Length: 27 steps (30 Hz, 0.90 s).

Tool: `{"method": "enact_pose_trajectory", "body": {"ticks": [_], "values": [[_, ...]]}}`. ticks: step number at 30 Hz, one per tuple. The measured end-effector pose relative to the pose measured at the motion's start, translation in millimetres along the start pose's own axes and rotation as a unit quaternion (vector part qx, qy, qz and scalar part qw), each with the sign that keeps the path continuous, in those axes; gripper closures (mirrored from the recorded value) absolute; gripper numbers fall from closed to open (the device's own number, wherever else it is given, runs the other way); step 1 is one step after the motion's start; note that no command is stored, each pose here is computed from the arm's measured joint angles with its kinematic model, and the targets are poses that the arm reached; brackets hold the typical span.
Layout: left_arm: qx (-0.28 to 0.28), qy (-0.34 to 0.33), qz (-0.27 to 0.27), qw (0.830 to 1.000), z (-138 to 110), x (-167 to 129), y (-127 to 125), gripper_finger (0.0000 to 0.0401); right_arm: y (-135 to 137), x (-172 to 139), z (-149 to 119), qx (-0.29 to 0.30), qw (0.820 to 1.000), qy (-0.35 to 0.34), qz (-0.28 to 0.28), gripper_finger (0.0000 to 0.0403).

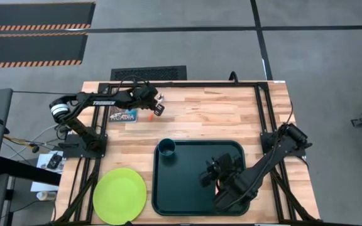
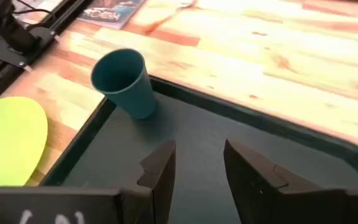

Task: Pick and place plate/cup/fork/spoon on tray
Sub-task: Put the orange spoon on the black tray to the right of the light orange fork

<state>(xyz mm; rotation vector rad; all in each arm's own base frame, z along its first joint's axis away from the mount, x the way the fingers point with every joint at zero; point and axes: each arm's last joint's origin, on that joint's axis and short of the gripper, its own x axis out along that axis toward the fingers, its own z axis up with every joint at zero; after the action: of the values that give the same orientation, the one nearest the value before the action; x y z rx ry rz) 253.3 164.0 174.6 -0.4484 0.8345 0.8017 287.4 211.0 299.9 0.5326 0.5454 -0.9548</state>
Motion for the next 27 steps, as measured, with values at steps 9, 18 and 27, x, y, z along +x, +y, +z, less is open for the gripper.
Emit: {"method": "enact_pose_trajectory", "body": {"ticks": [9,18,27], "values": [[0.018,-0.002,0.016,1.000,-0.3,0.2,1.2,0.0363,1.4,9.6,16.6,-0.032,0.999,-0.008,-0.004,0.0239],[-0.024,-0.009,0.029,0.999,-17.6,7.6,2.9,0.0204,5.4,12.5,16.1,-0.028,1.000,-0.006,0.004,0.0240],[-0.014,-0.049,0.035,0.998,-25.8,13.5,-15.7,0.0166,5.9,12.5,15.9,-0.027,1.000,-0.006,0.005,0.0243]]}}
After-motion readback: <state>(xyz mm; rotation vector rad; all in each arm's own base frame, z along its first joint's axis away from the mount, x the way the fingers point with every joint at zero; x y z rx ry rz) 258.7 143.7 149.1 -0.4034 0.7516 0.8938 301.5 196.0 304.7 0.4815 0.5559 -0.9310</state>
